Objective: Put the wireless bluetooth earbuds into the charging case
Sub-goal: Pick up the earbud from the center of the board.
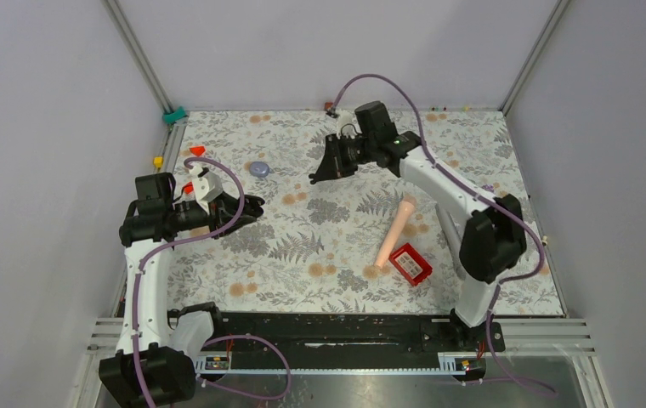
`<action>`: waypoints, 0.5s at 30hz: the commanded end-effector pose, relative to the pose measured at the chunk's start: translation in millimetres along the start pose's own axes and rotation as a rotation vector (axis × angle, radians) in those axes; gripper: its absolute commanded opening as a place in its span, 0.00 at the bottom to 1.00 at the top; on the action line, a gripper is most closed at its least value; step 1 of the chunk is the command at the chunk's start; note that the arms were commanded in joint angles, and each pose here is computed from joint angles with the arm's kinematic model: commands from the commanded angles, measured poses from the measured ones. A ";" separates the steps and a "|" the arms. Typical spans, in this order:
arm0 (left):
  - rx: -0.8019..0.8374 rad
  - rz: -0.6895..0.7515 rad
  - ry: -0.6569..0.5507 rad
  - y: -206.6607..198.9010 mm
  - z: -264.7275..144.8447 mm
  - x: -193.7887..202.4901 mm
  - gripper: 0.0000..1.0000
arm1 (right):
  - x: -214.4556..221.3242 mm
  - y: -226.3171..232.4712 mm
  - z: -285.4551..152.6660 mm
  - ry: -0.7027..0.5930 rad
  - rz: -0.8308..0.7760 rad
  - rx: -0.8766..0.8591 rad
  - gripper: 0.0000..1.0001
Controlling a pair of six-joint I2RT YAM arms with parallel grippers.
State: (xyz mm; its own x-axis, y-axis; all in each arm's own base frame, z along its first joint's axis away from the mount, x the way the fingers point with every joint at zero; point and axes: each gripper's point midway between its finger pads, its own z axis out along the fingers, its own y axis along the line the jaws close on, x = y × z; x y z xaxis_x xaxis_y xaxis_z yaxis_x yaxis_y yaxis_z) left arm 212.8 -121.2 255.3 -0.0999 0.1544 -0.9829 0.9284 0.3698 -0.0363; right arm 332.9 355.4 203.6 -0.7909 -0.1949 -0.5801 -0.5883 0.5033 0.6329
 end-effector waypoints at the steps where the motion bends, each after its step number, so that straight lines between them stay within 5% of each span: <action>1: 0.026 0.054 -0.051 -6.8 -0.8 -12.1 0.00 | -25.4 42.0 -47.9 -0.096 -0.230 -0.015 0.13; 15: 0.043 0.085 -0.074 -11.5 -1.9 -26.0 0.01 | -22.5 82.2 -97.3 -0.146 -0.369 -0.047 0.14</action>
State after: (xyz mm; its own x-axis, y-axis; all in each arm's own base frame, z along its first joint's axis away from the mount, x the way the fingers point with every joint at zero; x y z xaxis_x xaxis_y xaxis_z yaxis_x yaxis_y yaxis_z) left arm 207.0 -123.3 261.1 -0.0694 0.1500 -0.9862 0.9323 0.3616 -0.0106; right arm 303.8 326.6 289.3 -0.5637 -0.2272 -0.7941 -0.7896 0.4303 0.4375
